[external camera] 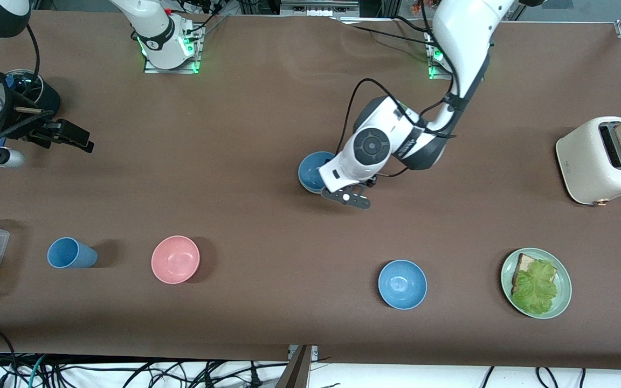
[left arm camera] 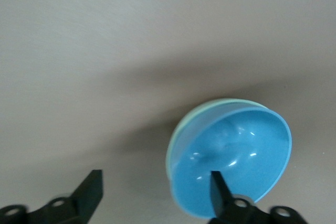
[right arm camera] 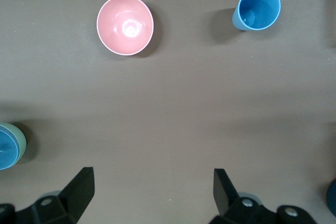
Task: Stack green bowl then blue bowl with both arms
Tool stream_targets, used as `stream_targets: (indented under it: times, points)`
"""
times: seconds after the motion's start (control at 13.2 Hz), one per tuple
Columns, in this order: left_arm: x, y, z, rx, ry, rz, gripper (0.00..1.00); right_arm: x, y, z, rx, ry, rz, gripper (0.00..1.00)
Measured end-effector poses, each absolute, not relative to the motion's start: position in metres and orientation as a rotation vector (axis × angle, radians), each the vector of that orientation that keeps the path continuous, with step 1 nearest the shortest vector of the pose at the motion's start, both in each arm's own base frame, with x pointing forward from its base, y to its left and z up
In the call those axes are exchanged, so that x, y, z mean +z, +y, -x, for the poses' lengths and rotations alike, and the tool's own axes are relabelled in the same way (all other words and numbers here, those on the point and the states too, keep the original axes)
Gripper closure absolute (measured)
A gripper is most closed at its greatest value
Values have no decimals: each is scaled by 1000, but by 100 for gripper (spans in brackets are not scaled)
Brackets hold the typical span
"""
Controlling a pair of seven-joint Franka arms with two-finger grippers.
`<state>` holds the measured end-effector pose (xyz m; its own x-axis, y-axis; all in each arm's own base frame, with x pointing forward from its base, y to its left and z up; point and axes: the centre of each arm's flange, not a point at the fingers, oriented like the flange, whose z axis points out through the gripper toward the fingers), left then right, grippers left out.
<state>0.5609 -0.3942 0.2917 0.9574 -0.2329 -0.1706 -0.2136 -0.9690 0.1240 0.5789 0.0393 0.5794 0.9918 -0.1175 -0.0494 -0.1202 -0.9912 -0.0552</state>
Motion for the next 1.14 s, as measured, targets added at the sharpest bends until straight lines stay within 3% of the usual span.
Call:
stream_targets:
  times: [0.23,0.76,0.98,1.14]
  points:
    - [360,-333,-589,-251,-248,-3018,0,579,39,-579,73,186,3077,0]
    - [472,-185,-612,-282,-427,-3029,0,578,38,-580,74,188,3077,0]
    - [537,-162,-606,-317,-438,-3072,0,578,38,-580,74,189,3077,0]
    - [549,-148,-608,-299,-403,-3088,0,578,38,-580,74,190,3077,0]
